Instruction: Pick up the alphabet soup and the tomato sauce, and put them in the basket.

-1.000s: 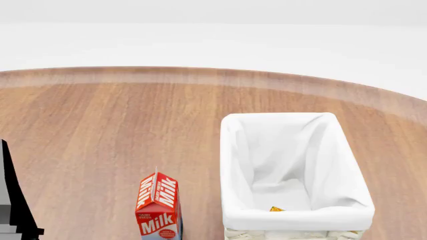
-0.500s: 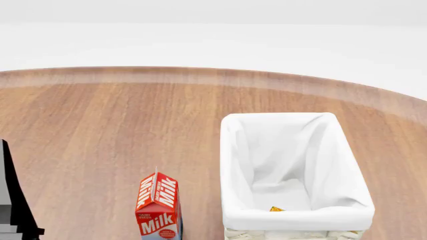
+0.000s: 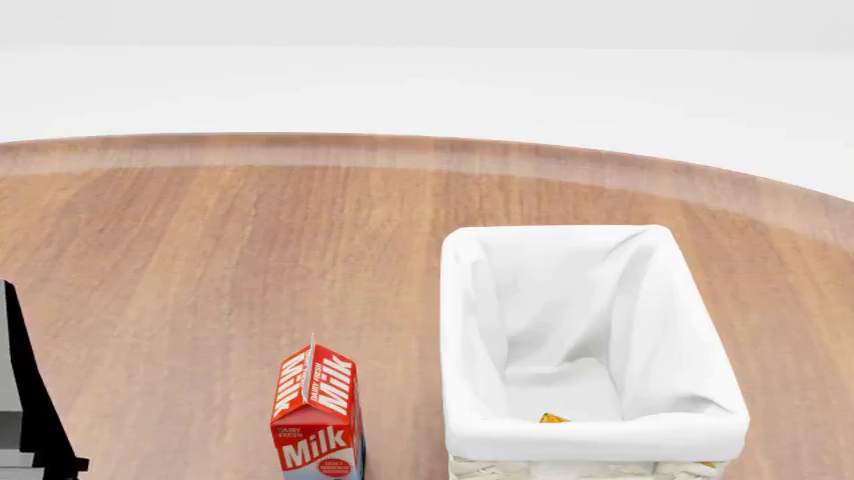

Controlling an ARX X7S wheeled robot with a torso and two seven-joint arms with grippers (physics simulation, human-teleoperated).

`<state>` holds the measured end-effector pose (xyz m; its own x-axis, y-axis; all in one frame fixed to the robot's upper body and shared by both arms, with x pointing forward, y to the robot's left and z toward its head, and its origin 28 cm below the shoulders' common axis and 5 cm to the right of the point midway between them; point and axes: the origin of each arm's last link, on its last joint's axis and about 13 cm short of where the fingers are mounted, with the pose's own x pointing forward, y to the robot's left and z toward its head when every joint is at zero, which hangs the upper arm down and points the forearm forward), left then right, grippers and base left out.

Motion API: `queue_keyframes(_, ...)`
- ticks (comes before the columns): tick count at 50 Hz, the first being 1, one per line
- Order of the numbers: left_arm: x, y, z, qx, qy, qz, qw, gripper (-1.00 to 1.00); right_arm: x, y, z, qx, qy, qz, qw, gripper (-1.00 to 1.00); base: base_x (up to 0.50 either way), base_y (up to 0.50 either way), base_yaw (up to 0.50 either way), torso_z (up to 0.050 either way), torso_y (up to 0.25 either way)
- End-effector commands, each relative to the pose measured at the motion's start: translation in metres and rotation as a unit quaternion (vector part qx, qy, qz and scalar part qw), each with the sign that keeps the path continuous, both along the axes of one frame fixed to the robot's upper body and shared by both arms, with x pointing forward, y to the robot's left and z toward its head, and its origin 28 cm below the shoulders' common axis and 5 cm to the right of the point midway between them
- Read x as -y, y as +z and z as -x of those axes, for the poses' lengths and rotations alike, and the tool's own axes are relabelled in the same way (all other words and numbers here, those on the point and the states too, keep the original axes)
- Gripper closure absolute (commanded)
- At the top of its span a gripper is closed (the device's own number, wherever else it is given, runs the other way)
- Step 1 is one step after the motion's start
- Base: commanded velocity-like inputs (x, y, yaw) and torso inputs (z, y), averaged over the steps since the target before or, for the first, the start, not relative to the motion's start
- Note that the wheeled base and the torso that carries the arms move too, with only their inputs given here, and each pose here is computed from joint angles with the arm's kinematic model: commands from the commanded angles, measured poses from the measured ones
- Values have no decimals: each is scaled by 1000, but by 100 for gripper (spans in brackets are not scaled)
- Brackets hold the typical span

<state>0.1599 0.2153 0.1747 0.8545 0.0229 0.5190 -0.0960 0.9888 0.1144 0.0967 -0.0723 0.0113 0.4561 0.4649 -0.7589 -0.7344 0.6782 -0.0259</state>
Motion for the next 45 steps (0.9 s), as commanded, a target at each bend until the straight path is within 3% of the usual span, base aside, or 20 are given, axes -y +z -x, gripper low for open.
queue_keyframes(1, 0, -1, 0, -1, 0, 1, 1000, -100, -2, -7, 2, -5, 2, 1, 1000, -100, 0, 0, 0, 0, 0)
queue_keyframes(34, 0, -2, 0, -3, -1, 2, 1000, -100, -1, -31, -1, -18, -8, 8, 1000, -100, 0, 0, 0, 0, 0)
queue_keyframes(35, 0, -2, 0, -3, -1, 2, 1000, -100, -2, -31, 0, -16, -7, 7, 1000, 100, 0, 0, 0, 0, 0)
queue_keyframes(45, 1, -3, -1, -4, -2, 3, 1000, -100, -1, -24, 0, 0, -4, 3, 1000, 100, 1, 1, 1, 0, 0)
